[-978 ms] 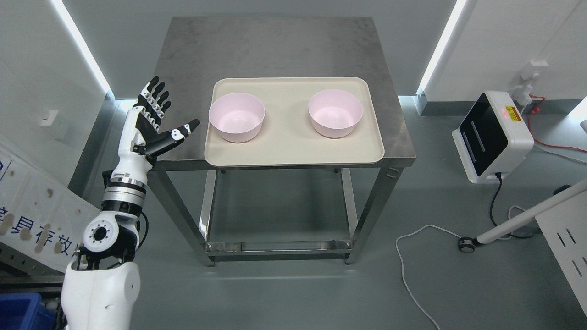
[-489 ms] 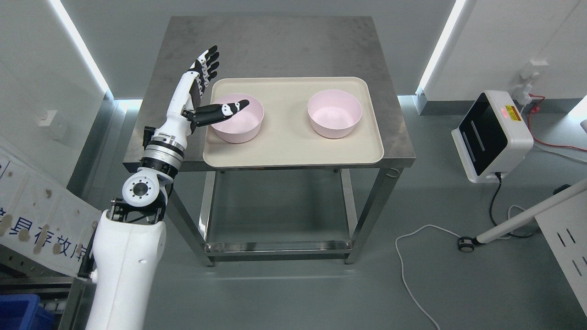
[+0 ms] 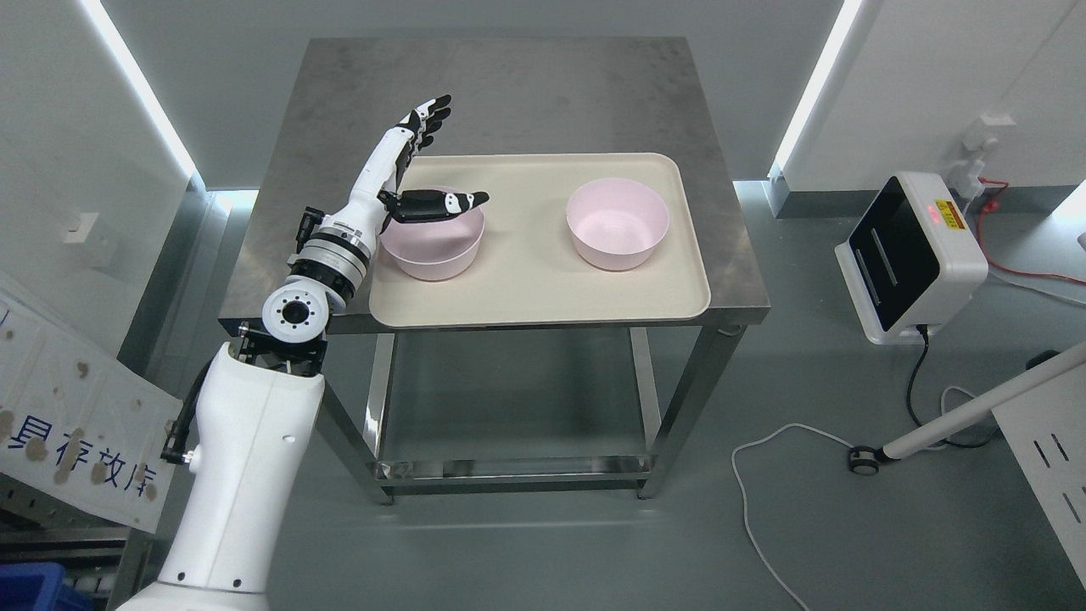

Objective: Stack pink IKEA bowls on left shelf middle
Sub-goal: 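Reach the left hand toward the pink bowl nearer the left arm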

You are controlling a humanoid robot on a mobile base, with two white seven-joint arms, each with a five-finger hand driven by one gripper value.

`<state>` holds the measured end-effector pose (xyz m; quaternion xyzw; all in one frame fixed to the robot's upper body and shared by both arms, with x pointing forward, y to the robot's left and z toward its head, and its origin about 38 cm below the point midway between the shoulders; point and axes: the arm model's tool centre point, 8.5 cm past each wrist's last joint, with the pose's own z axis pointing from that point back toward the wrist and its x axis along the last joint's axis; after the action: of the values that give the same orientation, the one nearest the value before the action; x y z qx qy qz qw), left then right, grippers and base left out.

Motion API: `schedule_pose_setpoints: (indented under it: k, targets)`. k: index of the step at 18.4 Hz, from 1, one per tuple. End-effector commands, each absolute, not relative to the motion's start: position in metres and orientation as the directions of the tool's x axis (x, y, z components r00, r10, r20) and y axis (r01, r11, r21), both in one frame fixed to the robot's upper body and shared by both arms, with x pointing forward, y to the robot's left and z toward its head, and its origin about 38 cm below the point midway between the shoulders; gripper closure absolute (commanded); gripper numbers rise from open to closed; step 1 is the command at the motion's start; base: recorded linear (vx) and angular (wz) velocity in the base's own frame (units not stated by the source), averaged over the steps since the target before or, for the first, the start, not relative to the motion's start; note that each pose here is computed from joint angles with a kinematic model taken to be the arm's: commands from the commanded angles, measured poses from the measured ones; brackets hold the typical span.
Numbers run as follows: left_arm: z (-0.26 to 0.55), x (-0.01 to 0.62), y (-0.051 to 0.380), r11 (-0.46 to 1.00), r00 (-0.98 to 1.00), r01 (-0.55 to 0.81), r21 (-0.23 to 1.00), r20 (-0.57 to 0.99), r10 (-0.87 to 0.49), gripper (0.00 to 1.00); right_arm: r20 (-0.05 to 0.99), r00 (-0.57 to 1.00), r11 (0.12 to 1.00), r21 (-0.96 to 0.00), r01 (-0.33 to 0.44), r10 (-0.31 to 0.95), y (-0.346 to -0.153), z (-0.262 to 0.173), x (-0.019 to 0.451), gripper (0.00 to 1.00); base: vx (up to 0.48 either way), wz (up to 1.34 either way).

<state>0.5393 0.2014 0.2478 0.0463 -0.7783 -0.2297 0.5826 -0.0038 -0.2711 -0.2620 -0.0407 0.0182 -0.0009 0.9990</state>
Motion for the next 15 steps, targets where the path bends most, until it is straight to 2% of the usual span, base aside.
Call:
schedule_pose_setpoints:
  k: [1, 5, 9, 12, 15]
  targets:
    - [0.241, 0.546, 0.256, 0.94, -0.243, 0.176, 0.292, 0.938, -0.246, 0.07, -0.029, 0.999, 0.995, -0.099, 0.01, -0.013, -0.282, -0.261, -0.011, 0.0, 0.073, 0.0]
    - [0.26, 0.533, 0.301, 0.955, -0.235, 0.144, 0.26, 0.946, -0.222, 0.11, -0.029, 0.999, 0.995, -0.099, 0.01, -0.013, -0.282, -0.261, -0.011, 0.0, 0.068, 0.0]
    - [0.247, 0.517, 0.336, 0.918, -0.172, 0.202, 0.34, 0.935, -0.309, 0.1, -0.029, 0.999, 0.995, -0.099, 0.012, -0.015, -0.283, -0.261, -0.011, 0.0, 0.031, 0.0]
    - [0.244, 0.514, 0.333, 0.903, -0.169, 0.241, 0.355, 0.932, -0.321, 0.1, -0.029, 0.999, 0.995, -0.099, 0.01, -0.013, -0.282, -0.261, -0.011, 0.0, 0.004, 0.0]
    - [0.238, 0.518, 0.309, 0.877, -0.17, 0.298, 0.376, 0.925, -0.339, 0.11, -0.029, 0.999, 0.995, -0.099, 0.012, -0.015, -0.283, -0.261, -0.011, 0.0, 0.0, 0.0]
